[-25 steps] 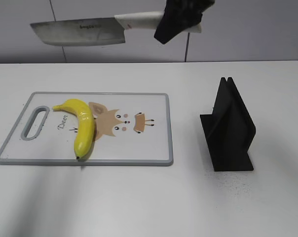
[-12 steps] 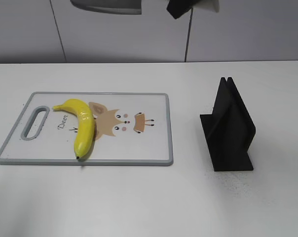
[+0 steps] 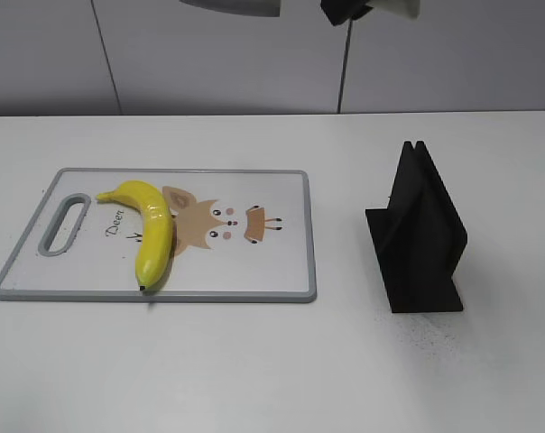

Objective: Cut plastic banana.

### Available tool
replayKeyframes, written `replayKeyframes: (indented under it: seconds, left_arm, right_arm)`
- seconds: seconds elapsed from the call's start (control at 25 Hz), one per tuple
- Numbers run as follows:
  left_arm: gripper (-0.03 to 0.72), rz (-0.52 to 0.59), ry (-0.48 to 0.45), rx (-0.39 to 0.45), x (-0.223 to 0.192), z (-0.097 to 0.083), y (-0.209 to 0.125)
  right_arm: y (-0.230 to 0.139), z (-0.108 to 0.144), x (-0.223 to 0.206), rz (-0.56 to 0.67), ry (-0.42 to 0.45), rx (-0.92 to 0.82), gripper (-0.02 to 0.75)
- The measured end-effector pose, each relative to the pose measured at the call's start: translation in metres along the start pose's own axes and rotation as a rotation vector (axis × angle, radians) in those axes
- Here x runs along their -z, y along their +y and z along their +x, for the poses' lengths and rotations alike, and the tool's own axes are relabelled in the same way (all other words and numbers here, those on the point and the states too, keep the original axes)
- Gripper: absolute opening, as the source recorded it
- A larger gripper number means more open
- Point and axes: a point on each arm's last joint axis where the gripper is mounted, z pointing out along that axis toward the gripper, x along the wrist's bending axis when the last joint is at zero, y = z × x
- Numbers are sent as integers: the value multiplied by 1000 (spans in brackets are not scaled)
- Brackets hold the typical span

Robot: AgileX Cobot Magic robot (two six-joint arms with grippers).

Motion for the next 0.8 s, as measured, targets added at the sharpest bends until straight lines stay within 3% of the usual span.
replayKeyframes:
  seconds: [0.52, 0.8]
  left_arm:
    - [591, -79, -12, 20, 21, -18, -80]
    - [588, -103, -98, 57, 17, -33, -110]
  right_arm:
    - [-22, 4, 8, 16, -30, -68, 183]
    - [-31, 6, 13, 20, -37, -90, 183]
